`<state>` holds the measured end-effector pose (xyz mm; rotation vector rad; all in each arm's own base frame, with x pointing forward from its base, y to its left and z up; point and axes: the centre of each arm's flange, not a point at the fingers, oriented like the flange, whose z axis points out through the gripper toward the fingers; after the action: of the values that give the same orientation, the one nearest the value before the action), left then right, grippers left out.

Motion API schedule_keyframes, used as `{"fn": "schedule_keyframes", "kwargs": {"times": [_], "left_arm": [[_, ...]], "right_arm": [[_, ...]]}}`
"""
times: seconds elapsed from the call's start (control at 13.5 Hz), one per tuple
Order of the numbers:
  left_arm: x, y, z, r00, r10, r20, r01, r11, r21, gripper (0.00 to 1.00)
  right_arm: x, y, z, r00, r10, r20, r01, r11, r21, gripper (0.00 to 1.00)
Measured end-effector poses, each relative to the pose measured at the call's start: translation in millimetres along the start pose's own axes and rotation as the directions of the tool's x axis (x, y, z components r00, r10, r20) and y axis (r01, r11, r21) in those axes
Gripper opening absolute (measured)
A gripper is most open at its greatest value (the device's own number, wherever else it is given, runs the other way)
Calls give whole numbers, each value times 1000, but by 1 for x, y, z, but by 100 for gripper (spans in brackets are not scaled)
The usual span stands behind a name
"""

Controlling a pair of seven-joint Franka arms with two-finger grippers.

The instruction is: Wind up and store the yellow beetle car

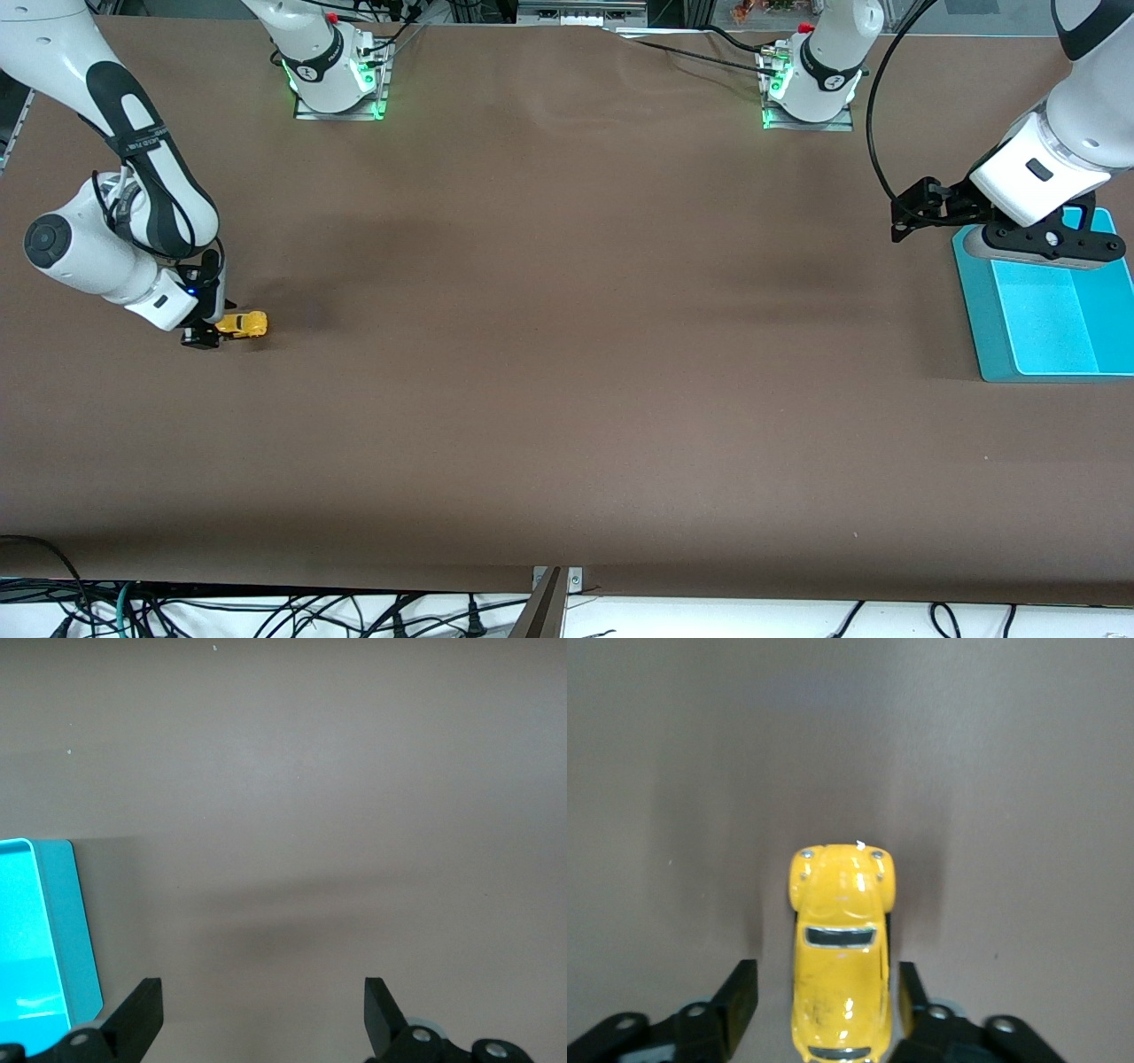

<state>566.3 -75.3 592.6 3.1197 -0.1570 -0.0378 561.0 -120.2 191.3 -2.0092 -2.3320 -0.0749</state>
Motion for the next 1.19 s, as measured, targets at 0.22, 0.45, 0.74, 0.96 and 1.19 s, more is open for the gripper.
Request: {"fn": "schedule_keyframes", "kwargs": {"times": [0.22, 0.45, 0.74, 0.96, 1.19], "left_arm": [[0, 0, 0, 1000, 0, 1, 0, 1000, 0, 100], [0, 0, 0, 1000, 0, 1, 0, 1000, 0, 100], [0, 1, 0, 1000, 1, 1, -1, 1000, 0, 100], [0, 1, 0, 1000, 1, 2, -1, 1000, 0, 100], [0, 1, 0, 1000, 1, 2, -1, 1000, 0, 100]], "right_arm": [[6, 18, -13, 1000, -14, -20, 15, 1000, 21, 100], [8, 38, -46, 999, -17, -33, 19, 999, 39, 100], [10, 54, -136, 999, 51, -7, -51, 999, 8, 100], [18, 52, -225, 984, 174, 24, -172, 983, -65, 100], [32, 34, -281, 948, 318, 30, -314, 945, -91, 100]]}}
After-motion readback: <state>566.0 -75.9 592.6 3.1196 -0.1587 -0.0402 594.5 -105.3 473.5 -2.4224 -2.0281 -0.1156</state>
